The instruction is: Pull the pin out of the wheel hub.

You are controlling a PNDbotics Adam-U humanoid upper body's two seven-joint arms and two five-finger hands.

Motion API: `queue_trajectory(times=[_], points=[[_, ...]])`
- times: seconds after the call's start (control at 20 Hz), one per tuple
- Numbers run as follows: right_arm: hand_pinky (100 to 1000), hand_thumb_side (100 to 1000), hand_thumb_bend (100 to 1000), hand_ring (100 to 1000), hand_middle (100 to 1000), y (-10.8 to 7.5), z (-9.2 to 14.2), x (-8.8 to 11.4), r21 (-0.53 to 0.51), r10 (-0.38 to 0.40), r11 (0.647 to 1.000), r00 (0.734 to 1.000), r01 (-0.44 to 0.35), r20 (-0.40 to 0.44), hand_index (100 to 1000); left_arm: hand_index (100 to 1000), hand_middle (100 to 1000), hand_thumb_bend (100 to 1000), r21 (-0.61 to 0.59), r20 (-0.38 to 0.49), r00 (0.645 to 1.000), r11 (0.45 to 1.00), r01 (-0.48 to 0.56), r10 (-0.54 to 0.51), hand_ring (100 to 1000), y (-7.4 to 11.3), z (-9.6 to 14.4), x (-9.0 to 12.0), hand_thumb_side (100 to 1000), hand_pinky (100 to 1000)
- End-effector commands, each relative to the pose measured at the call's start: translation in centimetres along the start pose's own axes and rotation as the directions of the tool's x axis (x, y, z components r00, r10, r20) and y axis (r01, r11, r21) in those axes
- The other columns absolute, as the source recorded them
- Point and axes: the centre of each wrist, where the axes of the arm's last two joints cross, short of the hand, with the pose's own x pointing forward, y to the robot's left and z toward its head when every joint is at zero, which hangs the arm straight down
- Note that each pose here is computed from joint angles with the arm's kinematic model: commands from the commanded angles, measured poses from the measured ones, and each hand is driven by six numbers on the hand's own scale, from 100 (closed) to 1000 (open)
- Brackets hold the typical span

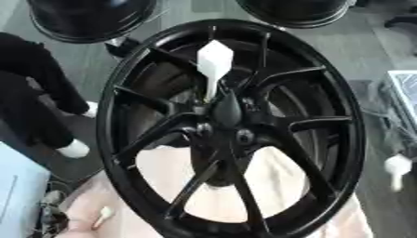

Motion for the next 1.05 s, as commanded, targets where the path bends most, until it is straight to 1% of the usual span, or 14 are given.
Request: queue_trajectory(times=[0.05, 0.1, 0.25, 0.3, 0.35, 0.4, 0.45, 0.5, 0.55, 0.65, 0.75, 0.8, 0.9, 1.05], points=[[966, 358, 508, 948, 869, -1.3, -0.1, 0.5, -0.043, 0.005, 0.999, 1.0, -0.004, 0.022, 999, 842, 810, 162, 0.0, 0.044, 0.999, 1.0, 0.02, -0.02, 839, 0.4, -0.5, 1.2, 718, 808], [966, 341, 481, 948, 872, -1.3, -0.1, 0.6, -0.047, -0.004, 0.999, 1.0, 0.005, 0.03, 1000, 842, 809, 162, 0.0, 0.044, 0.999, 1.0, 0.02, -0.02, 839, 0.4, -0.5, 1.2, 717, 808], [969, 356, 443, 941, 871, -1.3, -0.3, 1.6, -0.065, -0.032, 0.997, 0.997, 0.036, 0.069, 1000, 842, 809, 163, 0.001, 0.045, 0.999, 1.0, 0.018, -0.018, 839, 0.4, -0.5, 1.2, 717, 808], [956, 406, 365, 925, 855, -1.3, -0.3, 2.2, -0.085, -0.058, 0.994, 0.994, 0.067, 0.098, 1000, 842, 809, 163, 0.001, 0.044, 0.999, 1.0, 0.017, -0.017, 839, 0.4, -0.4, 1.1, 717, 808], [949, 424, 329, 915, 844, -1.4, -0.4, 3.0, -0.115, -0.096, 0.987, 0.986, 0.112, 0.134, 1000, 842, 809, 163, 0.001, 0.043, 0.999, 1.0, 0.016, -0.016, 839, 0.4, -0.4, 1.1, 716, 808], [930, 525, 166, 877, 823, -1.3, -0.4, 4.0, -0.144, -0.144, 0.975, 0.974, 0.171, 0.176, 988, 841, 809, 163, 0.0, 0.043, 0.999, 1.0, 0.014, -0.014, 838, 0.4, -0.4, 1.1, 715, 807], [927, 589, 100, 877, 844, -1.1, -0.5, 4.9, -0.163, -0.204, 0.957, 0.954, 0.242, 0.218, 1000, 841, 809, 163, -0.001, 0.043, 0.999, 1.0, 0.012, -0.012, 838, 0.3, -0.4, 1.1, 715, 807], [923, 687, 100, 865, 855, -0.9, -0.5, 5.9, -0.17, -0.264, 0.934, 0.929, 0.314, 0.26, 1000, 841, 808, 163, -0.003, 0.042, 0.999, 1.0, 0.01, -0.01, 837, 0.2, -0.4, 1.1, 714, 807], [921, 681, 100, 852, 841, -0.6, -0.5, 7.0, -0.167, -0.323, 0.908, 0.895, 0.385, 0.307, 1000, 841, 808, 164, -0.006, 0.042, 0.999, 1.0, 0.008, -0.007, 839, 0.2, -0.4, 1.1, 714, 806], [915, 614, 100, 816, 807, 0.3, -0.7, 9.0, -0.133, -0.421, 0.855, 0.822, 0.501, 0.384, 980, 840, 808, 164, -0.014, 0.042, 0.999, 1.0, 0.001, 0.0, 841, 0.0, -0.4, 1.2, 712, 806], [917, 515, 100, 808, 784, 1.1, -1.0, 10.4, -0.088, -0.494, 0.81, 0.756, 0.579, 0.429, 960, 840, 808, 163, -0.021, 0.043, 0.999, 1.0, -0.007, 0.008, 838, -0.2, -0.5, 1.2, 710, 806], [925, 420, 172, 810, 779, 1.4, -1.2, 10.9, -0.068, -0.523, 0.79, 0.728, 0.609, 0.443, 956, 840, 808, 163, -0.024, 0.044, 0.999, 1.0, -0.009, 0.01, 837, -0.3, -0.5, 1.2, 710, 806], [927, 368, 254, 801, 762, 1.9, -1.7, 11.4, -0.039, -0.566, 0.759, 0.688, 0.65, 0.455, 940, 840, 808, 163, -0.029, 0.045, 0.999, 0.999, -0.013, 0.014, 837, -0.5, -0.6, 1.2, 710, 806], [918, 404, 241, 787, 748, 2.5, -2.6, 11.3, -0.029, -0.614, 0.719, 0.654, 0.695, 0.442, 918, 840, 808, 164, -0.033, 0.046, 0.999, 0.999, -0.017, 0.019, 837, -0.6, -0.6, 1.3, 710, 806]])
